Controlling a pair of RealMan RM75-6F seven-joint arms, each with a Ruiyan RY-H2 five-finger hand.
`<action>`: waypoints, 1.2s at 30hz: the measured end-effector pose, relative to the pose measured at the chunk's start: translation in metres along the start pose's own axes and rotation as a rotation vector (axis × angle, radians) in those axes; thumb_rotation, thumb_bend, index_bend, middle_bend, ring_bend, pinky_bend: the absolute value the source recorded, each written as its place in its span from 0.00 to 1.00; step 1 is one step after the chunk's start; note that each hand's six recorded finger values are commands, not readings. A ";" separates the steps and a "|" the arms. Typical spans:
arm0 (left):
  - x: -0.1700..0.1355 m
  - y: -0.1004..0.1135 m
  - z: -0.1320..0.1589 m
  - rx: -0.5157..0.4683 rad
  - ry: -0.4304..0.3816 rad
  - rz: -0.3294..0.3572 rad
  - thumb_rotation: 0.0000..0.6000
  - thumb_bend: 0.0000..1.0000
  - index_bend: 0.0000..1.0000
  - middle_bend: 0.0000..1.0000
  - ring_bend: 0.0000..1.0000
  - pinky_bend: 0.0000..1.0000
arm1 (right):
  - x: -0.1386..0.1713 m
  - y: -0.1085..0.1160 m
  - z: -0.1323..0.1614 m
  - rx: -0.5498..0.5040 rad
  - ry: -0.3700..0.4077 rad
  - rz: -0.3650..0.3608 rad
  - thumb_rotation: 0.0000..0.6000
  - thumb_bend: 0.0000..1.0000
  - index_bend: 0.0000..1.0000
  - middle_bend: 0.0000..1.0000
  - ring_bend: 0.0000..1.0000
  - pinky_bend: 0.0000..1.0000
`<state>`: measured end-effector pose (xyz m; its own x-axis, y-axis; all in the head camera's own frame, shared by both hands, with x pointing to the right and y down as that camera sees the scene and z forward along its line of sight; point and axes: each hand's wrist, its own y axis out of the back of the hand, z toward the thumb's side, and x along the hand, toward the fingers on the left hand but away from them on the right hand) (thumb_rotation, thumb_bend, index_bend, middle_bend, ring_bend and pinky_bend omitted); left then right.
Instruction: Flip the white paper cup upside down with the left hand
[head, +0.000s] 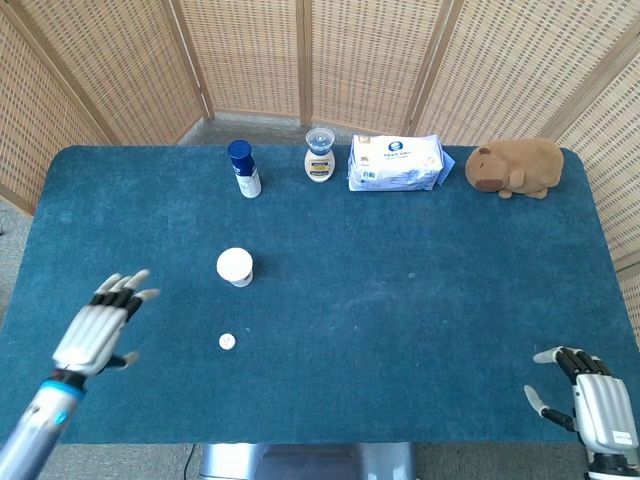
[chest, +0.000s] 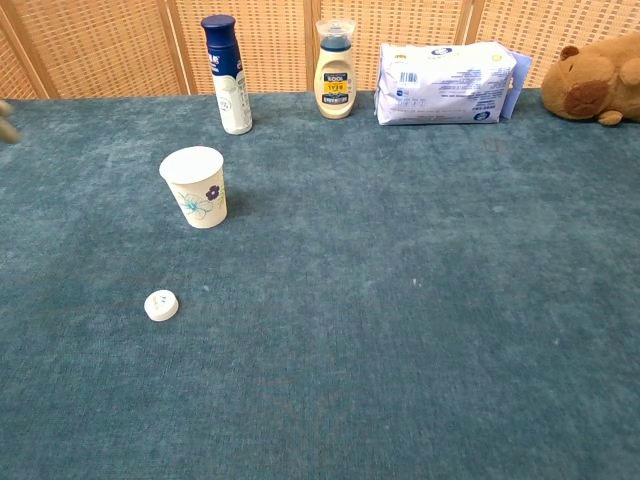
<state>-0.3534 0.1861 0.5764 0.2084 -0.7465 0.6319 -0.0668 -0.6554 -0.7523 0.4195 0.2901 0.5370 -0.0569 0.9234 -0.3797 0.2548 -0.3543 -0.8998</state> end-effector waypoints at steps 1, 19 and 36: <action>0.007 0.000 0.003 0.015 -0.007 -0.007 1.00 0.16 0.16 0.03 0.00 0.02 | 0.000 0.001 -0.001 0.000 -0.006 -0.002 0.88 0.31 0.41 0.40 0.34 0.32; 0.118 -0.004 0.072 0.164 -0.059 -0.069 1.00 0.16 0.13 0.02 0.00 0.02 | 0.005 0.010 -0.016 0.021 -0.065 -0.016 0.88 0.31 0.41 0.40 0.34 0.33; 0.175 -0.012 0.105 0.171 -0.016 -0.120 1.00 0.17 0.10 0.01 0.00 0.02 | 0.008 0.018 -0.024 0.030 -0.081 -0.066 0.88 0.31 0.44 0.40 0.34 0.33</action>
<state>-0.2136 0.0750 0.6762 0.2205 -0.6612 0.7171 0.1258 -0.7097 -0.6931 0.4470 0.2949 0.5224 -0.1511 0.9303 -0.3342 0.2185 -0.2983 -0.9291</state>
